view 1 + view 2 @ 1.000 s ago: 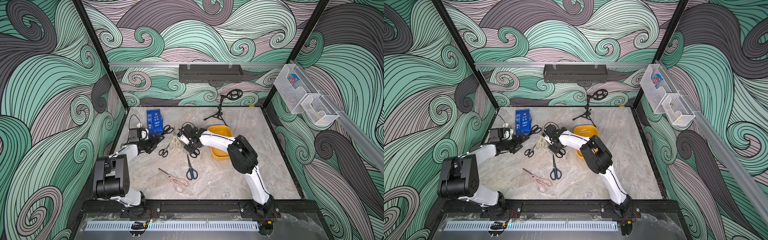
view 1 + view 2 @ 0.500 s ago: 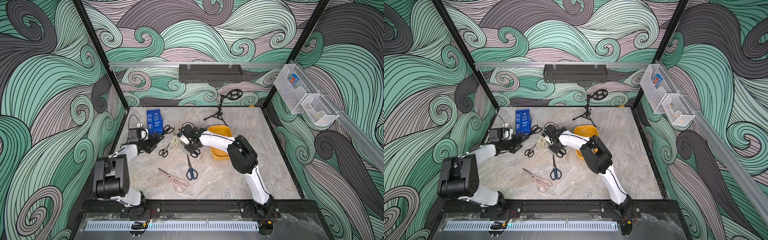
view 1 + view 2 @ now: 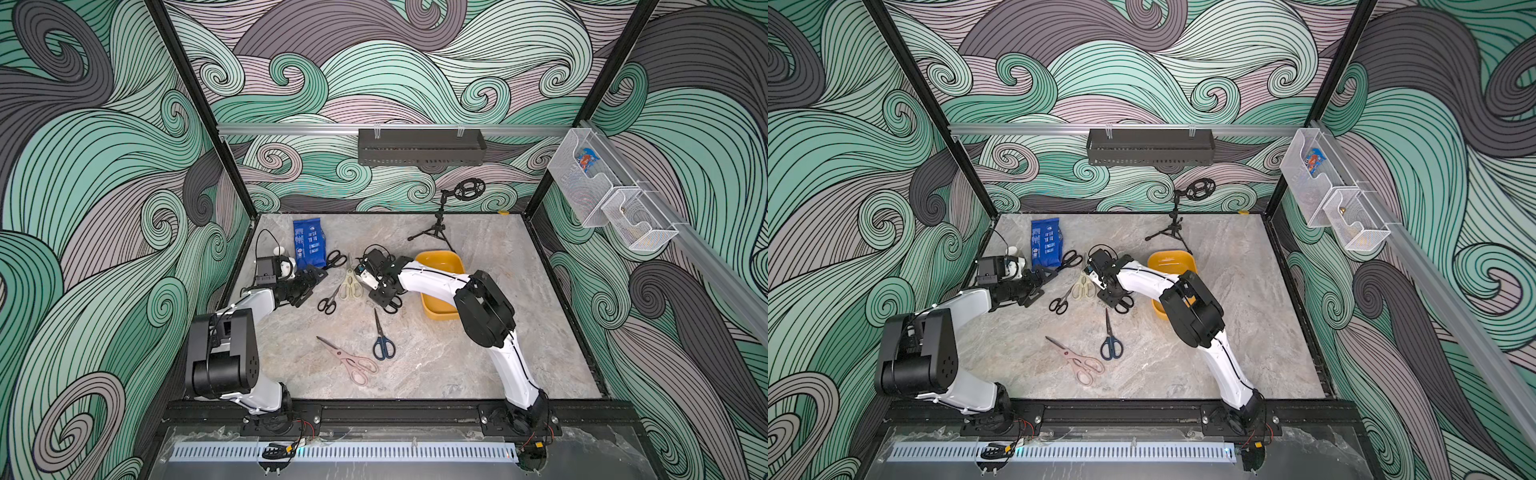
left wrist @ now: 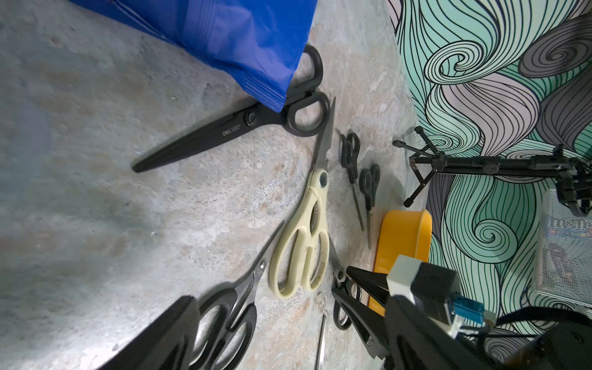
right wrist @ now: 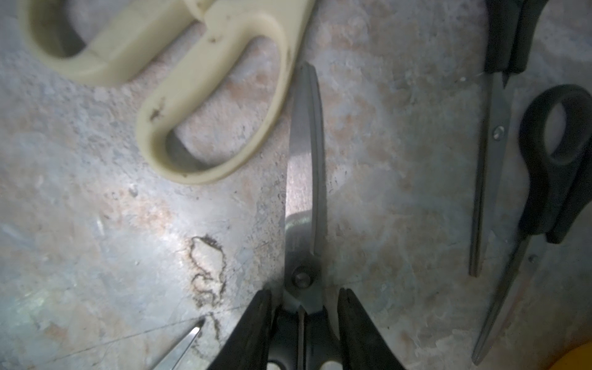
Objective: Put the scissors into the storage box
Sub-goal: Pick up the scissors from the center of the board.
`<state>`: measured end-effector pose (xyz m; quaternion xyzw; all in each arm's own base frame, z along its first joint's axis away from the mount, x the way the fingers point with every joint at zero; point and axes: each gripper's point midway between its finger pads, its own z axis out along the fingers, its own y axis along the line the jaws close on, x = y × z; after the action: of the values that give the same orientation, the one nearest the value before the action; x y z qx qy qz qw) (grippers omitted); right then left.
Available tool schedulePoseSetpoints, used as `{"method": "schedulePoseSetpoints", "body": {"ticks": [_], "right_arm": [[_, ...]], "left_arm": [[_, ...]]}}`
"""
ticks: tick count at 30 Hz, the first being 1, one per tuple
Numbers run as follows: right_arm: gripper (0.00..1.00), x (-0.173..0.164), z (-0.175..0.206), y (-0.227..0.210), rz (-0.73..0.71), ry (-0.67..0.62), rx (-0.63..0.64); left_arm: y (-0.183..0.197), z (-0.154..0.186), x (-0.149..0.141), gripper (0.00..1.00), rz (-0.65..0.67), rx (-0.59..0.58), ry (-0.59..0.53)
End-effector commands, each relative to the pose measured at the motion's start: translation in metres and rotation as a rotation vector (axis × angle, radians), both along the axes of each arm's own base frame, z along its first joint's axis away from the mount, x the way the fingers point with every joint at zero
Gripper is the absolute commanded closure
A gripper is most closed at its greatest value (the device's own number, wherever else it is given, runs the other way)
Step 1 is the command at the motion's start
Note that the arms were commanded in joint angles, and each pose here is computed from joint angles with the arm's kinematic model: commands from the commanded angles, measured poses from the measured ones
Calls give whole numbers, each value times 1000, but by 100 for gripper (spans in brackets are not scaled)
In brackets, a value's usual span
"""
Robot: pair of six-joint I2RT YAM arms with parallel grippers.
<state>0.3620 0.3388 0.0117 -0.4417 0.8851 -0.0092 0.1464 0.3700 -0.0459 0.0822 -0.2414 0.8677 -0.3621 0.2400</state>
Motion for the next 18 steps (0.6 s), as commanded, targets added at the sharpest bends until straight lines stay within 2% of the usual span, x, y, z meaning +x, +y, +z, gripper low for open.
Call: {"method": "schedulePoseSetpoints", "body": {"ticks": [1, 8, 18], "right_arm": [[59, -41, -59, -63, -12, 205, -276], [61, -44, -56, -64, -23, 229, -277], [80, -51, -62, -62, -20, 274, -266]], "left_arm": [[-1, 1, 1, 5, -9, -18, -7], [0, 1, 1, 5, -7, -20, -7], [1, 2, 1, 5, -3, -24, -10]]}}
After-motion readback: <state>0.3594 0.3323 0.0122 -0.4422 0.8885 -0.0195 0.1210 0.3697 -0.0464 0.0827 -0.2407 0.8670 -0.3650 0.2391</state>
